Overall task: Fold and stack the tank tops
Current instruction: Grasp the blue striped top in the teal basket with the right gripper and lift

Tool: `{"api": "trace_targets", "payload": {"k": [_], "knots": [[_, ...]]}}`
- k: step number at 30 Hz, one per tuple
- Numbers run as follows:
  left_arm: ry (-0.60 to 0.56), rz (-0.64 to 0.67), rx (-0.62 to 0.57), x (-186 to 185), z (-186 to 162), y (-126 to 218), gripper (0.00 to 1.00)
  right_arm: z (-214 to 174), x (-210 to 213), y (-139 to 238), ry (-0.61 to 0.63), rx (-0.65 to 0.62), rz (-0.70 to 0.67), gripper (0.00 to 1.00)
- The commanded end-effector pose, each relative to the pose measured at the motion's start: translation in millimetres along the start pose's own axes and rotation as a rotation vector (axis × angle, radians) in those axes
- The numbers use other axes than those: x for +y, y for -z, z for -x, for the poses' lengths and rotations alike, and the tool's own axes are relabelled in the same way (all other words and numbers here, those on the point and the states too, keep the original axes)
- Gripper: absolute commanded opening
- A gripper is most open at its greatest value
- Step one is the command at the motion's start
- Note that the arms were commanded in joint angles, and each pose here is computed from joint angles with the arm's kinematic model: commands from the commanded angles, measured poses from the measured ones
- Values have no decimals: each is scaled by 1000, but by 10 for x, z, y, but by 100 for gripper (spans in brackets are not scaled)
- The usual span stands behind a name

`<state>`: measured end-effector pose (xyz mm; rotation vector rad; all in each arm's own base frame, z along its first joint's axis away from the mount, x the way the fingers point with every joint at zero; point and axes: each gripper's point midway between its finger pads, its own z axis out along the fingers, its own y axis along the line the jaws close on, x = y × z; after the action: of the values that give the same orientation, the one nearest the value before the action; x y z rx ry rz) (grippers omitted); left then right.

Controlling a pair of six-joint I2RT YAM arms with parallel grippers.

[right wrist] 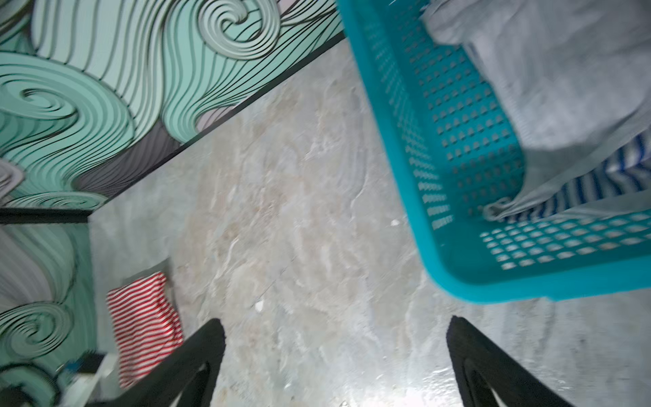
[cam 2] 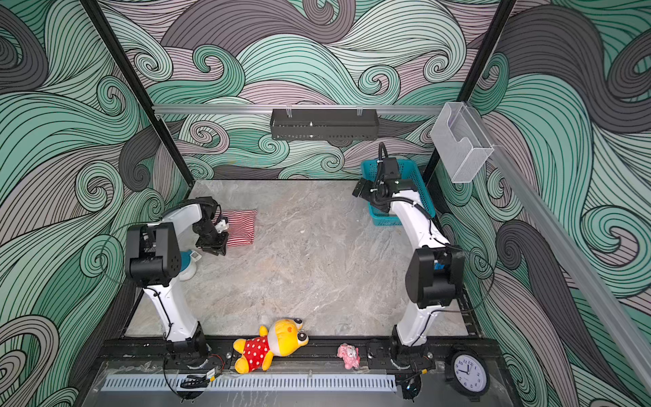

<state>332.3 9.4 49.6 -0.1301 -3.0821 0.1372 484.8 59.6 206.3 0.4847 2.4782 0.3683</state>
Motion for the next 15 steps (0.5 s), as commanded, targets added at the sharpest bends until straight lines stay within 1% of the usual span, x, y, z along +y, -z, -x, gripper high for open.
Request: {"api": "trace_targets", "payload": {"k": [1,4,6,10,15], "knots": [[-95,-82,-101,-374,-48,394,33,16,-739,-249,20,97,-280,99],[-208,-107,-139,-629,-66,436,33,280,-1029,-418,-18,102,-343,99],[-268,-87,-126,-762,-64,384,33,431,-1248,-506,-40,100,-394,99],[-331,-103,-91,-1030,-5,274,32,602,-1660,-660,-81,109,-462,99],[-379,-121,-94,-1231,84,164,32,716,-1921,-789,-109,111,-467,99]]}}
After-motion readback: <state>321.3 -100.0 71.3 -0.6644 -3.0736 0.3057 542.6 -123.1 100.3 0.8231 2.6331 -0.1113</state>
